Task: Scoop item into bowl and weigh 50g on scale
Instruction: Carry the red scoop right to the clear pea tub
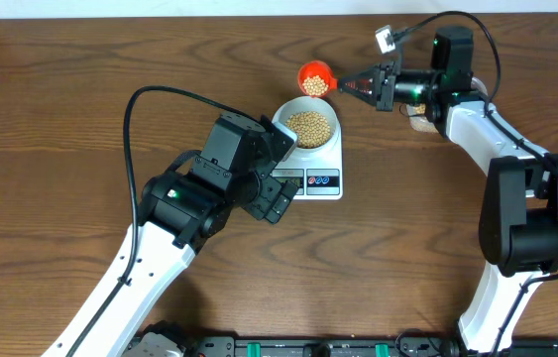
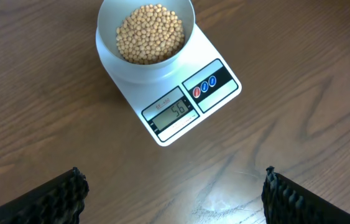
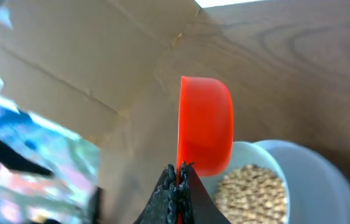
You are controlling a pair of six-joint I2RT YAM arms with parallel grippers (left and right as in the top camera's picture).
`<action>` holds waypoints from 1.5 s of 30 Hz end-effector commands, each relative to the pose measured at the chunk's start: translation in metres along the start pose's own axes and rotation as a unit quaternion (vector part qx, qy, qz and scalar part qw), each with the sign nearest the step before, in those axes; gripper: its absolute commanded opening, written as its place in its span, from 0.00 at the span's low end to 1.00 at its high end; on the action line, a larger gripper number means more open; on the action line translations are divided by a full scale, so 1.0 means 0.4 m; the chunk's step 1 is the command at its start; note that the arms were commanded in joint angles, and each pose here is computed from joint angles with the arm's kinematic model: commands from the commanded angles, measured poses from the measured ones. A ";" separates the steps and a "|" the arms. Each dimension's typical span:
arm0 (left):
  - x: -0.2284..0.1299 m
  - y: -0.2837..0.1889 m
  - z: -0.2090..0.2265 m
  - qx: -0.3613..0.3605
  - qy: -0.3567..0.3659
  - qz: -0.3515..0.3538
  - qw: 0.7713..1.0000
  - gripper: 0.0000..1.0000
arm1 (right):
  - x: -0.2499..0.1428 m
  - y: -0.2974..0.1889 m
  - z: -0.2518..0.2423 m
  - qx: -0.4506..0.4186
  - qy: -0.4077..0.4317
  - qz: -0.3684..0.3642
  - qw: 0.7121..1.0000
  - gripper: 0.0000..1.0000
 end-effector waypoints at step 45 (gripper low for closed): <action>0.004 0.000 -0.003 -0.006 0.008 0.000 1.000 0.92 | 0.102 -0.511 -0.114 -0.180 0.211 -0.181 0.944 0.01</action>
Point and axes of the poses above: each gripper's point midway between its finger pads, its own y axis out along the fingers, its own z axis along the line the jaws close on, x = y × z, the point moved 5 cm from there along -y, back along the fingers, and after that the axes turned 14 degrees about -y, right-handed, at the moved point
